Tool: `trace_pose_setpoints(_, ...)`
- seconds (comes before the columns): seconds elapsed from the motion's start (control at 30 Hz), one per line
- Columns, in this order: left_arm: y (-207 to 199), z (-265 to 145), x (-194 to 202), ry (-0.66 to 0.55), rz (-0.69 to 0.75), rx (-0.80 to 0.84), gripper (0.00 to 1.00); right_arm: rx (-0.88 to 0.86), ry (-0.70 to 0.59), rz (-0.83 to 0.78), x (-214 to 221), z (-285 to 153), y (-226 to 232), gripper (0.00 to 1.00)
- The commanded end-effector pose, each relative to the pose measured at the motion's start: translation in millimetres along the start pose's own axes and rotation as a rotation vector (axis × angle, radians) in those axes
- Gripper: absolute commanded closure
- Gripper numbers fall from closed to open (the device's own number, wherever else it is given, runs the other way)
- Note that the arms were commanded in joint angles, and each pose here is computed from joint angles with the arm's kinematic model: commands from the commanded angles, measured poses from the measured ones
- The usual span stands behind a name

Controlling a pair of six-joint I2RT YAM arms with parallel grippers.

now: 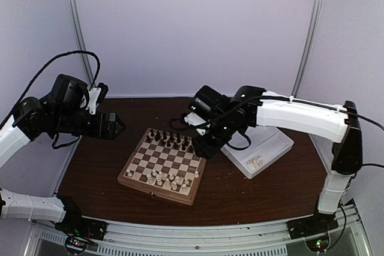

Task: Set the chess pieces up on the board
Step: Place the chess piece on the chessboard, then pick up the chess piece from the chessboard.

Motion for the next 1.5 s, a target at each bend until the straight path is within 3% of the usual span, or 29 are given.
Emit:
trace_pose_setpoints(0.0,-13.2,13.0,-0.3,0.026,0.000,0.061,0.02,0.113,-0.207,0.060,-5.4,-32.5,-27.3,0.53)
trace_pose_setpoints(0.23,-35.1,37.5,14.5,0.195,-0.007,0.107,0.03,0.216,-0.259,0.153,52.5,-29.9,-67.9,0.48)
trace_pose_setpoints(0.53,-89.3,47.2,31.7,0.231,0.134,0.112,0.03,0.290,-0.372,0.318,115.5,-32.0,-126.1,0.46)
trace_pose_setpoints(0.83,-151.2,64.5,58.4,0.277,0.266,0.131,0.07,0.411,-0.537,0.341,157.6,-49.2,-142.2,0.42)
trace_pose_setpoints(1.2,-209.0,91.7,87.9,0.348,0.358,0.165,0.23,0.482,-0.671,0.383,191.0,-55.0,-142.8,0.39)
trace_pose_setpoints(1.47,-221.6,117.8,107.5,0.423,0.376,0.137,0.36,0.483,-0.751,0.391,196.1,-66.9,-140.2,0.36)
Point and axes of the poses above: each gripper's point midway between its finger pads, its own z axis out along the fingers, its own y axis along the line the jaws close on, x = y × z, the point moved 2 cm from there along -z, back along the fingers, and after that the axes turned 8 degrees about -z, right-handed, at the moved point
